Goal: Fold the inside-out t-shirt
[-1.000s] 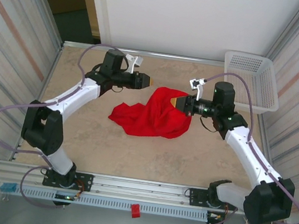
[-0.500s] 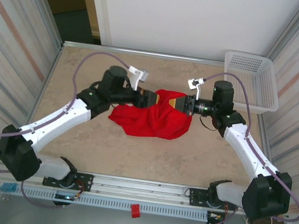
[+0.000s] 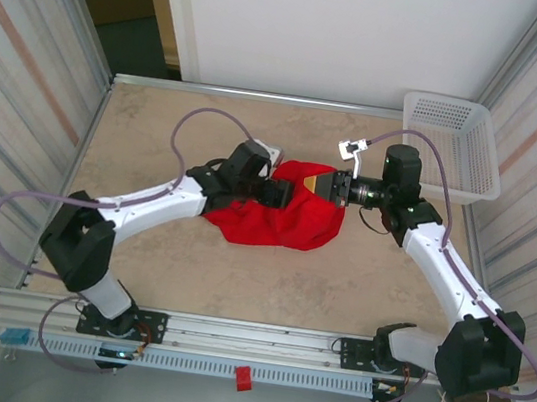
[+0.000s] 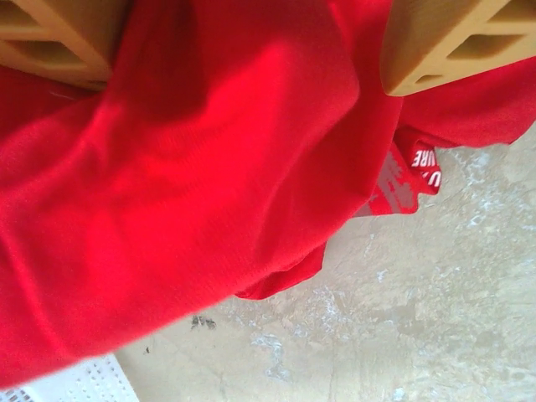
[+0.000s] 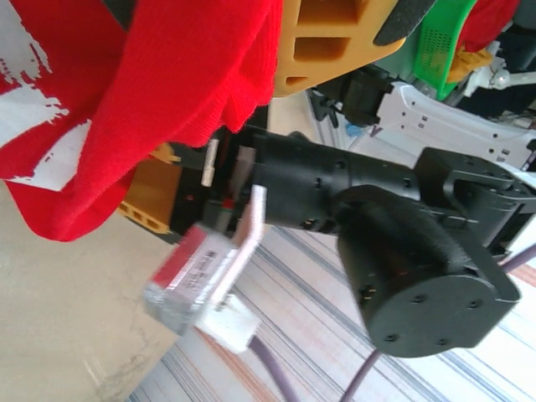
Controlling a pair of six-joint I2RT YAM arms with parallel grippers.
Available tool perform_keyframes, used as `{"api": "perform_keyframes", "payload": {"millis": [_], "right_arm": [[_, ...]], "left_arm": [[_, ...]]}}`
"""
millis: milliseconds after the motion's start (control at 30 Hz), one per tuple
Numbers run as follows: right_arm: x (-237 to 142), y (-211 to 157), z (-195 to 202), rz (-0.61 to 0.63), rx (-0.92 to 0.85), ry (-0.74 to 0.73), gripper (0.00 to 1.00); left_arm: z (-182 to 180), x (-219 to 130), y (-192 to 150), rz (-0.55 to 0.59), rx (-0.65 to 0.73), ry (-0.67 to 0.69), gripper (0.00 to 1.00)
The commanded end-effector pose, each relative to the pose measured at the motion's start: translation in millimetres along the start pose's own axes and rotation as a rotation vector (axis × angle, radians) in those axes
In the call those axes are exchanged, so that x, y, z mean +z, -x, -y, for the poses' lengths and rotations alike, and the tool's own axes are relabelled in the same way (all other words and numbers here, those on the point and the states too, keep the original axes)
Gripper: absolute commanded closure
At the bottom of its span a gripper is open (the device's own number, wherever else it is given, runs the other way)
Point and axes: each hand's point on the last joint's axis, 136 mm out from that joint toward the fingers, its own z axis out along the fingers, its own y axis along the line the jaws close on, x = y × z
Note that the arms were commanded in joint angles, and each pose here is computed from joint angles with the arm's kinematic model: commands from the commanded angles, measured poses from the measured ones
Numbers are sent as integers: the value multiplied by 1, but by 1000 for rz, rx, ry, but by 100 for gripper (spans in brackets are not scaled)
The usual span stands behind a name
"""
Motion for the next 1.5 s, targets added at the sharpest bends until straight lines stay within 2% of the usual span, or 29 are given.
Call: {"api": "perform_keyframes", "payload": {"millis": [0,33,100,200,233,367,467,500,533,600,700,800,967,1067,1233,1467], "right_arm": [[-6,5,-11,23,-25,26,100],[-8,6,-8,31,-22,17,100],[-12,7,1,49,-8,-2,100],[-18,7,26,83,45,-33,100],[-18,6,37,91,67,-51,100],[-10,0,85,97,151,-142,100],[-2,-1,129,120,243,-242,100],[0,-1,140,120,272,-274,93],[2,-3,155,114,312,-317,78],[2,-5,169,96,353,-382,57],[-11,-4,160,102,328,-446,50],[-35,-3,129,133,251,-499,45],[-60,4,68,175,46,-539,18],[-52,13,43,143,-49,-504,15],[-14,21,22,47,-182,-441,14],[17,19,39,-12,-184,-450,21]], "left_arm": [[23,9,21,34,18,-123,34],[31,9,25,42,22,-189,41],[48,-3,38,73,16,-364,64],[57,-42,62,152,-20,-610,95],[56,-56,69,178,-31,-667,100],[64,-114,84,217,-12,-873,100],[79,-145,86,217,37,-988,100],[83,-153,87,220,50,-1021,100],[87,-160,89,221,59,-1058,100],[93,-170,93,230,65,-1108,100],[94,-174,98,239,50,-1137,100],[93,-170,98,228,42,-1136,100],[92,-164,95,197,46,-1127,100],[92,-162,92,176,54,-1113,100],[93,-162,91,162,65,-1101,100],[96,-164,92,162,74,-1102,100]]}}
